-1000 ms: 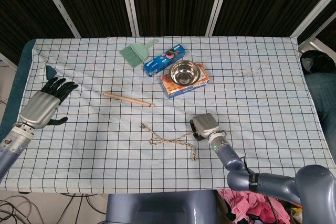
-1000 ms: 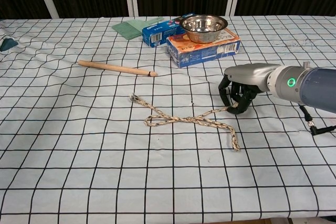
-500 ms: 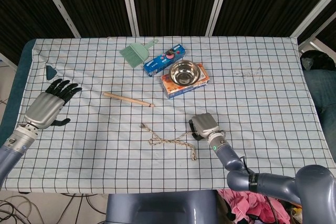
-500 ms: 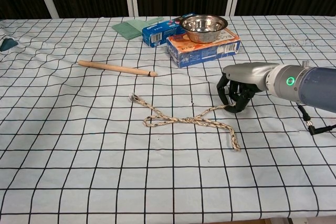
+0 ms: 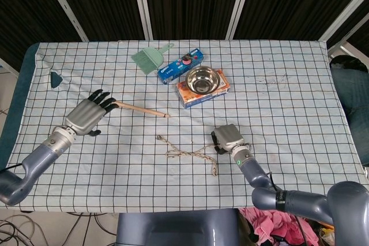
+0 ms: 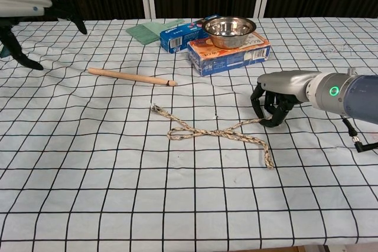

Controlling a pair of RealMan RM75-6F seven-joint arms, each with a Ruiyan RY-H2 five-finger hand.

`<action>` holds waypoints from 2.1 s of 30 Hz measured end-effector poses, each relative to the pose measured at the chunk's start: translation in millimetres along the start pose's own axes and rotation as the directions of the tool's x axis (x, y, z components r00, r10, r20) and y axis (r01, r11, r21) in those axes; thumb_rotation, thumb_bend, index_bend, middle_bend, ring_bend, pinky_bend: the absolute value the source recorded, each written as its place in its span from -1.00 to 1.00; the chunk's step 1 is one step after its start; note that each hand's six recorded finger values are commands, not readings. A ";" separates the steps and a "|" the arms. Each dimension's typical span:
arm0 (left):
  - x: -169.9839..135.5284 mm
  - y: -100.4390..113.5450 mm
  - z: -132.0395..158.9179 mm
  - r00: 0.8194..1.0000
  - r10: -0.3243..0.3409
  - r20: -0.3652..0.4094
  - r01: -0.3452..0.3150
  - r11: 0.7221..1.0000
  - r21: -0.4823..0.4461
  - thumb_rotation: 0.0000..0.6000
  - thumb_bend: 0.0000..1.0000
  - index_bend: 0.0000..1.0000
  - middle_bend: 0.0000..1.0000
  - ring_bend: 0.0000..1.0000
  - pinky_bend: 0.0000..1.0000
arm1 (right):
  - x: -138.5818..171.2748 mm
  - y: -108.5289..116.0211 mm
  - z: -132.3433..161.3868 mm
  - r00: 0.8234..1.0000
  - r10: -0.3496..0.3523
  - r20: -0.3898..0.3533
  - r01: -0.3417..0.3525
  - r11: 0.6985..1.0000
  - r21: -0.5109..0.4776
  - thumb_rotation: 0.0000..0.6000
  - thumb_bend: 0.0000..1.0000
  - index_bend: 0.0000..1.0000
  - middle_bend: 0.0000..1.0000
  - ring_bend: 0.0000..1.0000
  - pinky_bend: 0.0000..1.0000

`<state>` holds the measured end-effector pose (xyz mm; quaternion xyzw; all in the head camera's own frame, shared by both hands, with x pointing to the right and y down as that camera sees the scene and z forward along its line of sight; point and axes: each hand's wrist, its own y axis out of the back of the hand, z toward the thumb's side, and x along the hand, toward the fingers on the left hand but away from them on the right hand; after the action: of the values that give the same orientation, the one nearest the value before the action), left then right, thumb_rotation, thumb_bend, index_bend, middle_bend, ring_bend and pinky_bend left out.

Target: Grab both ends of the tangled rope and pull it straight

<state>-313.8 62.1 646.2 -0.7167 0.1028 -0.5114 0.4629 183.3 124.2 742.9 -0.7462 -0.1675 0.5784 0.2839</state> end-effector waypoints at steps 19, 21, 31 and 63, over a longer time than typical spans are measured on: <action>66.6 -6.6 90.5 0.980 -0.088 0.179 0.106 0.990 -0.094 1.00 -0.67 -0.56 -0.40 -0.39 -0.32 | 6.9 7.5 -8.3 0.998 -0.046 0.041 0.048 0.998 -0.042 1.00 -0.18 0.22 0.68 1.00 0.83; 68.9 -5.4 94.7 0.978 -0.086 0.190 0.103 0.991 -0.080 1.00 -0.67 -0.59 -0.11 -0.06 0.01 | 7.6 7.9 -10.4 0.998 -0.048 0.046 0.050 0.998 -0.045 1.00 -0.18 0.22 0.68 1.00 0.83; 81.4 -10.2 106.0 0.972 -0.113 0.205 0.124 0.992 -0.038 1.00 -0.63 -0.54 0.57 0.50 0.35 | 7.3 5.9 -14.9 0.998 -0.047 0.050 0.050 0.997 -0.062 1.00 -0.18 0.22 0.67 1.00 0.83; 129.6 -22.7 143.0 0.979 -0.072 0.191 0.077 0.997 -0.020 1.00 -0.51 -0.20 0.67 0.54 0.35 | 8.2 16.5 -28.2 0.990 -0.129 0.059 0.138 0.976 -0.169 1.00 -0.18 0.23 0.69 1.00 0.84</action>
<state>-143.7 73.9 739.4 -0.7717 0.0381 -0.4562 0.4415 211.3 109.6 731.2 -0.7411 -0.2735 0.5589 0.2522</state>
